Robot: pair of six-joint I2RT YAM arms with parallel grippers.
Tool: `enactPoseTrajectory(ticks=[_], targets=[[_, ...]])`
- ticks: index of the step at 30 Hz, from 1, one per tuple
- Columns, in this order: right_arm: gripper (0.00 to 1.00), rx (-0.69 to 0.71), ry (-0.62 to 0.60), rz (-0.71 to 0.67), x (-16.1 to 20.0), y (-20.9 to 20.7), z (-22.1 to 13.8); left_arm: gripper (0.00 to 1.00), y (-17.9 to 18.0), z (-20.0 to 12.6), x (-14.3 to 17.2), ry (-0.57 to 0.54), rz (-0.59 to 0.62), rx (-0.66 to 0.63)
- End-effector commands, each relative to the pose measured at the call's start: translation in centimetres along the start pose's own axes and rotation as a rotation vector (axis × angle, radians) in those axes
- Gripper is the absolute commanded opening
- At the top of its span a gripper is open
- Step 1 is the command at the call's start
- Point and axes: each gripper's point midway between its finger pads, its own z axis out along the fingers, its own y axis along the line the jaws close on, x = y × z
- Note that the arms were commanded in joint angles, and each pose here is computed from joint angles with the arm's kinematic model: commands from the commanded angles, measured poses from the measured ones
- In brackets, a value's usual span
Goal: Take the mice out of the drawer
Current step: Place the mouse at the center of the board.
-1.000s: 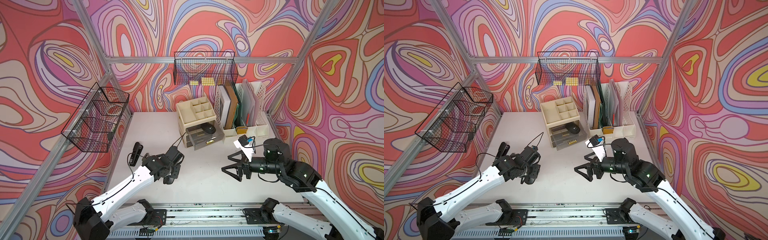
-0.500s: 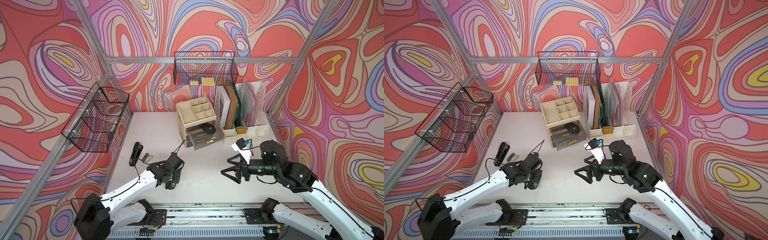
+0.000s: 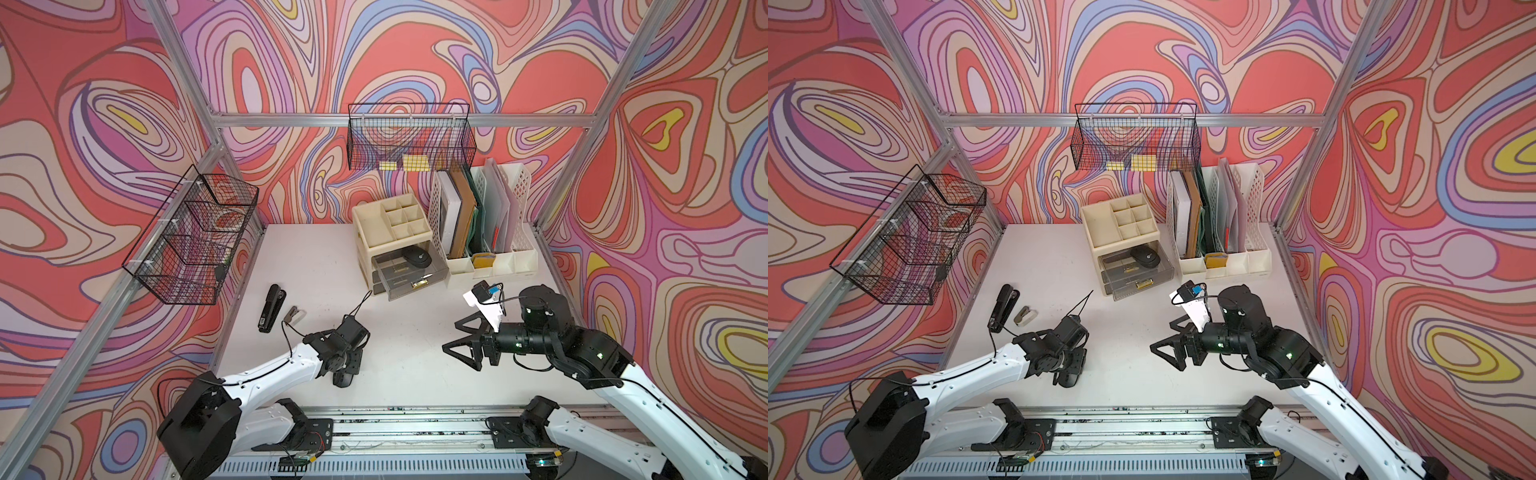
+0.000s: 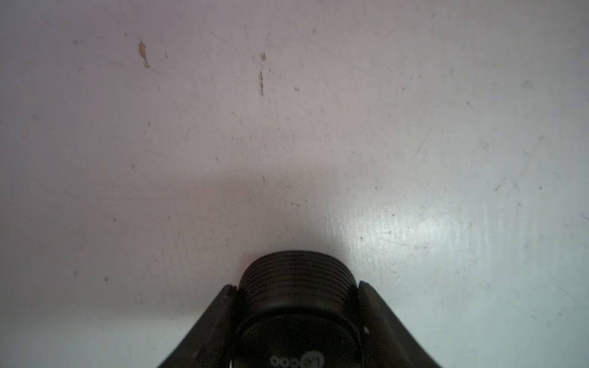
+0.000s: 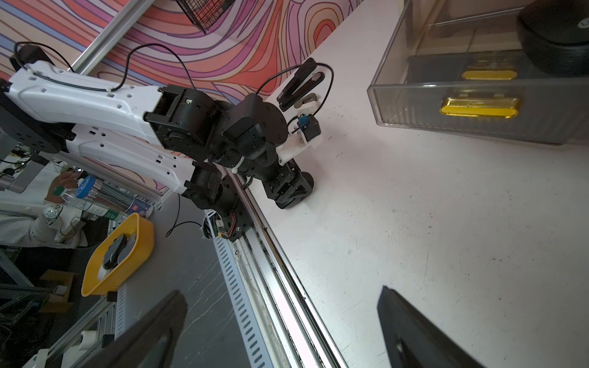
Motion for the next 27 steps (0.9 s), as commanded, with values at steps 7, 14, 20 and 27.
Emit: enactPoseTrajectory(ticks=[7,14,20,27], targets=[[0.98,-0.003,-0.019,0.005,0.1,-0.1,0.0,0.56,-0.1,0.8,-0.3,0.026,-0.003,-0.035],[0.98,0.005,-0.024,0.008,0.1,-0.2,0.0,0.72,0.0,0.3,-0.8,0.009,-0.007,-0.042],[0.98,0.012,-0.043,0.014,-0.2,-0.4,0.2,0.86,-0.5,-1.3,-2.3,-0.027,0.008,-0.029],[0.97,0.037,-0.108,0.019,-1.4,-1.1,0.5,0.93,-1.7,-5.6,-5.4,-0.117,0.009,0.039]])
